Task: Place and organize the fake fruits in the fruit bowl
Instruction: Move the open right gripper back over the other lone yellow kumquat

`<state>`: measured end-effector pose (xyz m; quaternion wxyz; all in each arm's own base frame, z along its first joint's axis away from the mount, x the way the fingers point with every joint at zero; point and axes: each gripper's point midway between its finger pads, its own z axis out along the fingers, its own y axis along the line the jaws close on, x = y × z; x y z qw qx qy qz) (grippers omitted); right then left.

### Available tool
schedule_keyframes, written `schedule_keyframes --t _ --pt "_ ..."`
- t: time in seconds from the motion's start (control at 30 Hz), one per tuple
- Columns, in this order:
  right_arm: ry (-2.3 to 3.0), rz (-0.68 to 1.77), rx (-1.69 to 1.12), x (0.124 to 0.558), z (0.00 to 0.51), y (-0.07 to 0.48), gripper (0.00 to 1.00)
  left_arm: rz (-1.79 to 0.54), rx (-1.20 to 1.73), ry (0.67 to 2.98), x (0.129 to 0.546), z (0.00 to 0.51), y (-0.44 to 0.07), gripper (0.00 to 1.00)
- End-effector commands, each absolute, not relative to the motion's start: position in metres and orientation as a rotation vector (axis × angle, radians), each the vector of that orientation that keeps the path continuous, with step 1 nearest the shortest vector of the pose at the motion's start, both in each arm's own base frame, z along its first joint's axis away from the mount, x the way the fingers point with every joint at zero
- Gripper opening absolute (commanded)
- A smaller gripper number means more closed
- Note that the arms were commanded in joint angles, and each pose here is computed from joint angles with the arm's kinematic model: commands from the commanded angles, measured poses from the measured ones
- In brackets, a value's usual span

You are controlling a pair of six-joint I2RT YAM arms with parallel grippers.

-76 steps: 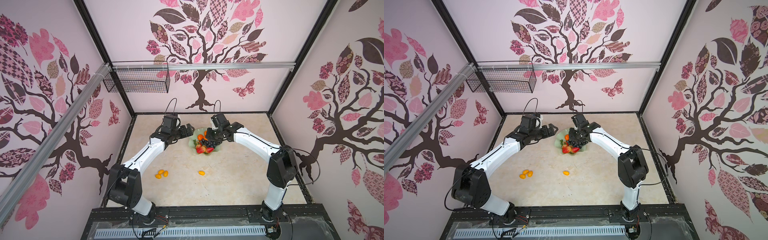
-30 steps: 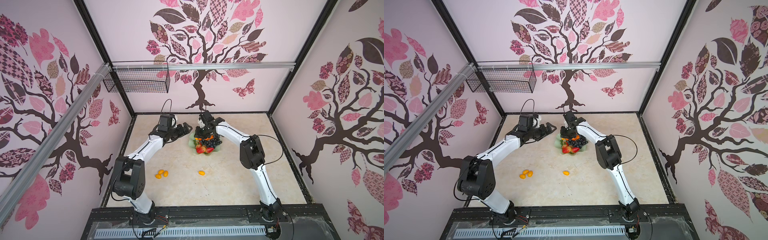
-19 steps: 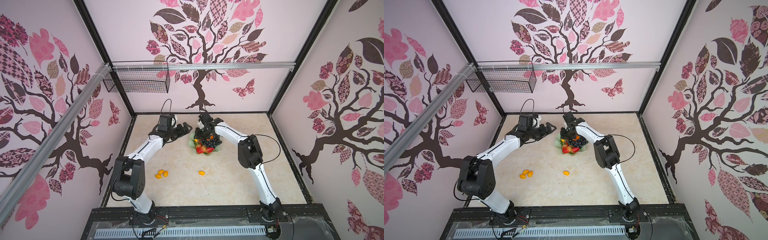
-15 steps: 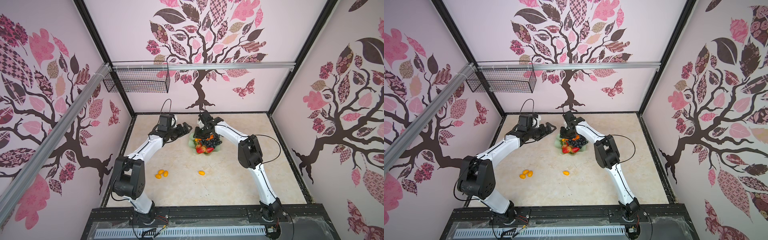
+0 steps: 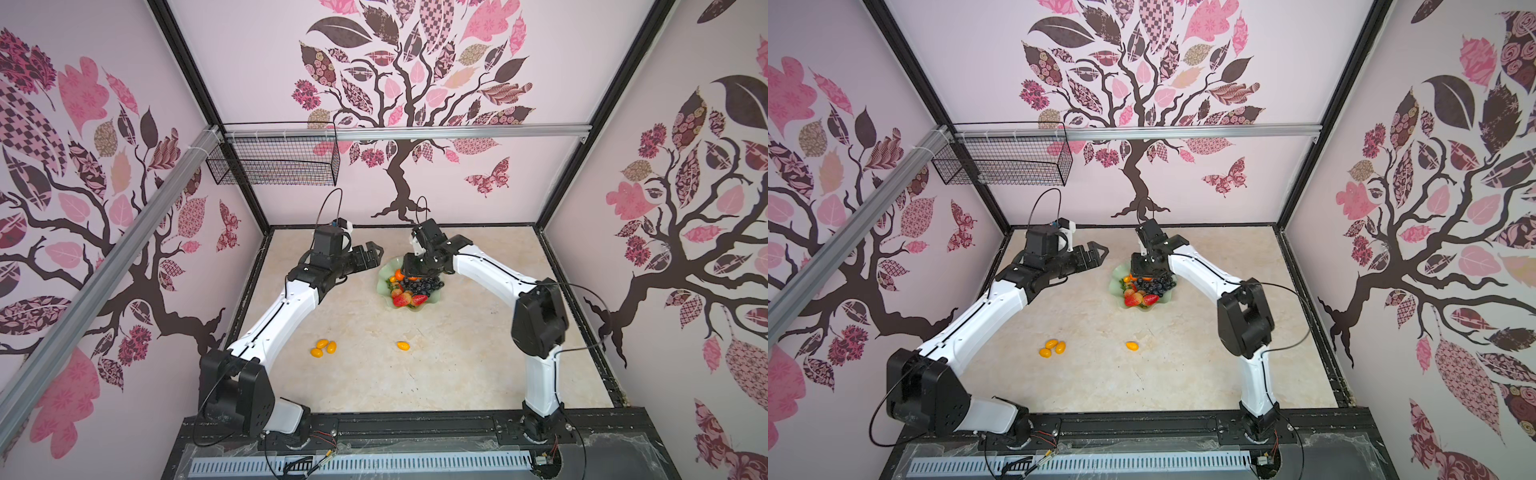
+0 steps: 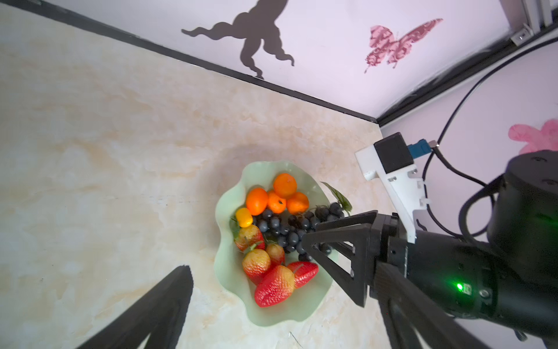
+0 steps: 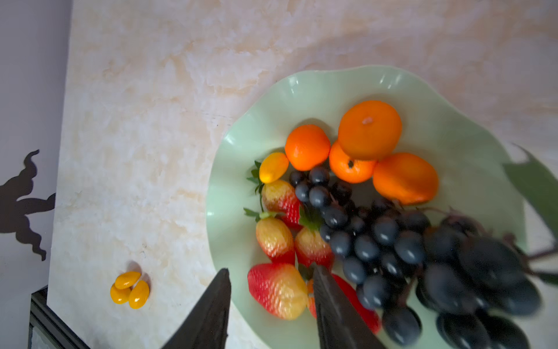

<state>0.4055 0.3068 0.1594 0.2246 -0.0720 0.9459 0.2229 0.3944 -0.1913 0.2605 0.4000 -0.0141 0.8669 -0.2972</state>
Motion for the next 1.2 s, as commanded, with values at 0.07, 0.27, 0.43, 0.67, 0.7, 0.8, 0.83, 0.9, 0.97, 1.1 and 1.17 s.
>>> schedule_keyframes --t 0.07,0.27,0.43,0.67,0.7,0.8,0.83,0.9,0.97,1.1,1.17 --pt "2.423 0.751 -0.230 0.352 0.195 0.294 0.52 -0.706 -0.024 2.210 0.343 0.249 -0.202 0.98" --pt "2.433 0.721 -0.299 0.297 0.175 0.284 0.54 -0.665 0.001 2.246 0.280 0.232 -0.207 0.98" --pt "2.495 0.673 -0.359 0.260 0.145 0.276 0.54 -0.644 -0.022 2.310 0.238 0.208 -0.193 0.98" --pt "2.555 0.577 -0.580 0.231 0.109 0.292 0.53 -0.772 -0.037 2.402 0.196 0.169 -0.192 0.98" --pt "2.564 0.565 -0.623 0.228 0.104 0.298 0.53 -0.793 -0.037 2.411 0.193 0.165 -0.192 0.98" --pt "2.571 0.500 -0.744 0.224 0.095 0.314 0.53 -0.798 -0.109 2.425 0.189 0.155 -0.185 0.98" --pt "2.580 0.475 -0.772 0.223 0.092 0.318 0.53 -0.796 -0.126 2.422 0.188 0.155 -0.183 0.98" --pt "2.593 0.434 -0.811 0.225 0.087 0.324 0.52 -0.790 -0.137 2.416 0.188 0.156 -0.179 0.98" --pt "2.602 0.418 -0.832 0.228 0.080 0.329 0.52 -0.758 -0.148 2.429 0.188 0.157 -0.174 0.98" --pt "2.620 0.401 -0.864 0.232 0.073 0.338 0.52 -0.753 -0.210 2.440 0.190 0.154 -0.164 0.98" --pt "2.633 0.397 -0.875 0.233 0.069 0.341 0.51 -0.789 -0.275 2.441 0.192 0.148 -0.157 0.98"
